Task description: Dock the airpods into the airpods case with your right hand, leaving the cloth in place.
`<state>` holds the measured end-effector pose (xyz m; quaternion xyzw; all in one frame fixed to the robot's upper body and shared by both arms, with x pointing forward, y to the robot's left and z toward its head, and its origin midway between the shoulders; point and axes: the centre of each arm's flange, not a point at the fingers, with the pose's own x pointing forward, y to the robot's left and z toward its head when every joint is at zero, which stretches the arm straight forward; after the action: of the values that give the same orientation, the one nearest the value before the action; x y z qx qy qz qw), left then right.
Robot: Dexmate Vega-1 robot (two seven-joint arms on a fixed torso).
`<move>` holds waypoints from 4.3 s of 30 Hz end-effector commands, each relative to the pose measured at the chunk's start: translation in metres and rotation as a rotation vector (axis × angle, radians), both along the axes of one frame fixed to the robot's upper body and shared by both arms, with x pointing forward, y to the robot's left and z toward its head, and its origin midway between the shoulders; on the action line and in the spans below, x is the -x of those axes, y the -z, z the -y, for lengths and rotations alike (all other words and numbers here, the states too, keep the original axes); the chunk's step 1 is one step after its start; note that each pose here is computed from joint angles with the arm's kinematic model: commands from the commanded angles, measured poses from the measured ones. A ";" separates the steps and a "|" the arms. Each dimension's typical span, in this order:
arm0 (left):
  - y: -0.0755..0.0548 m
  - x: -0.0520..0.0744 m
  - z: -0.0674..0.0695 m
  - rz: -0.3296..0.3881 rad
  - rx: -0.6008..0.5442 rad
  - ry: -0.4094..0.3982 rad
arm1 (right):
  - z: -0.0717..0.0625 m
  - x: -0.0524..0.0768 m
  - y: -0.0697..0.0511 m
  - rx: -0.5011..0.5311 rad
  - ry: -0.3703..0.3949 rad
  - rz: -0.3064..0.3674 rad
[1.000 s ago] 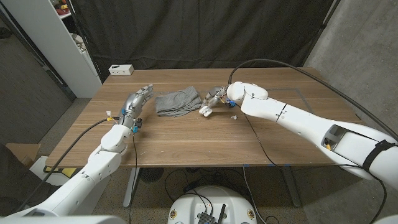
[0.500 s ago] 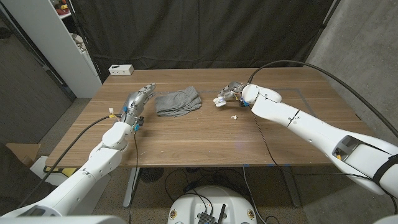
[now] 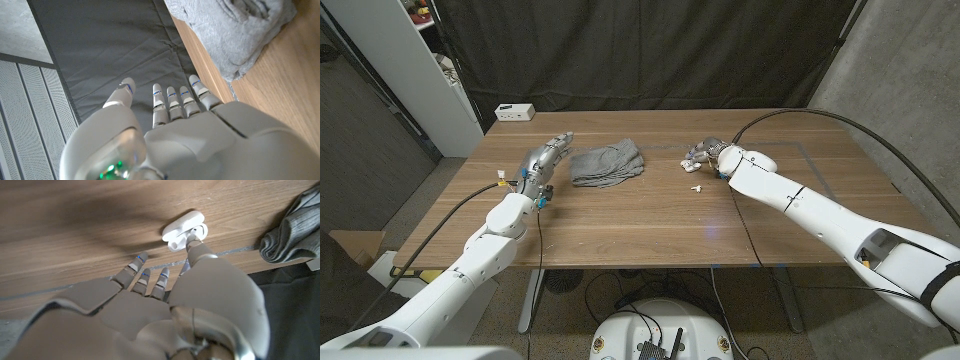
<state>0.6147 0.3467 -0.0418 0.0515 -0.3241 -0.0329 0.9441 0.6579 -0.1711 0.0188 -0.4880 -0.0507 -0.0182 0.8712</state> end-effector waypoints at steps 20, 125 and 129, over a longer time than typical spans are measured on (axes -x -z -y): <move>-0.005 -0.006 0.000 -0.003 -0.012 0.000 | -0.004 0.092 0.045 -0.093 0.016 0.040; -0.005 -0.024 -0.012 -0.027 0.002 0.015 | -0.012 0.077 0.094 -0.118 0.081 -0.004; -0.004 -0.025 -0.012 -0.026 0.004 0.017 | -0.013 0.078 0.090 -0.120 0.081 0.007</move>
<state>0.6374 0.3575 -0.0362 0.0503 -0.3114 -0.0402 0.9481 0.5816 -0.1599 -0.0760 -0.4395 -0.0248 -0.0505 0.8965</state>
